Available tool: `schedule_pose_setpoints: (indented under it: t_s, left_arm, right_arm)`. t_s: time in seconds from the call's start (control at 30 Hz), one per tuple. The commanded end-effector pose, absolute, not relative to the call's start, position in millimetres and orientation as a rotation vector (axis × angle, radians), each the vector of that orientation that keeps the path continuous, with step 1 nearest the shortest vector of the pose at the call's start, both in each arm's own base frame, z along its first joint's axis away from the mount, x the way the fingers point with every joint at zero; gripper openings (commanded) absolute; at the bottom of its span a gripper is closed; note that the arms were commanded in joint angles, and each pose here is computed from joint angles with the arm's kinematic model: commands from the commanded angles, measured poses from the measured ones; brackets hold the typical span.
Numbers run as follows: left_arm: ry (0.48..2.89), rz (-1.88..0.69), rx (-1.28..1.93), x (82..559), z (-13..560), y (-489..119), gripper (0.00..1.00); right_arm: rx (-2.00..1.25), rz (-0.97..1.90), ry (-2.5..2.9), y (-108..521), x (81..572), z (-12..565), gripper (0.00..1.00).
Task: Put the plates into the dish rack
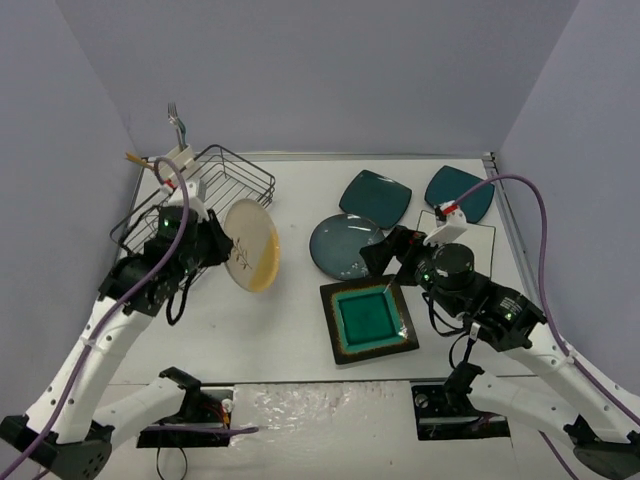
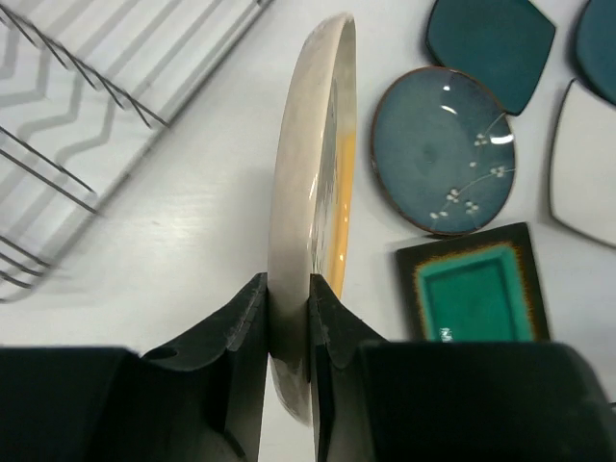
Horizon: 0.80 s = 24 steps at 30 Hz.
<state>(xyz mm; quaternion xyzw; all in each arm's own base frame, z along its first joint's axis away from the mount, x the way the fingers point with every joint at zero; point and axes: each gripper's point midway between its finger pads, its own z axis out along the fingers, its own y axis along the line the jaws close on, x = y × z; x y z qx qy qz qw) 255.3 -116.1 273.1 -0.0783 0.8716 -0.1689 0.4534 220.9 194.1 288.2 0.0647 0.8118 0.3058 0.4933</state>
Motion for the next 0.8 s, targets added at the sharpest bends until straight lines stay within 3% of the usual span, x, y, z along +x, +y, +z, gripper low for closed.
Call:
schedule_pose_setpoints:
  t_s: [0.0,0.37,0.77]
  left_arm:
    - [1.859,-0.164,0.089,281,397,-87,0.0]
    - [1.794,0.21,0.353,341,462,-19,0.0]
    - [1.785,0.386,0.581,416,451,58,0.0]
  right_arm:
    - [0.102,0.658,1.853,172,224,319,1.0]
    - [0.021,0.499,1.898,180,248,308,1.0]
    - [-0.148,0.402,2.021,212,286,277,1.0]
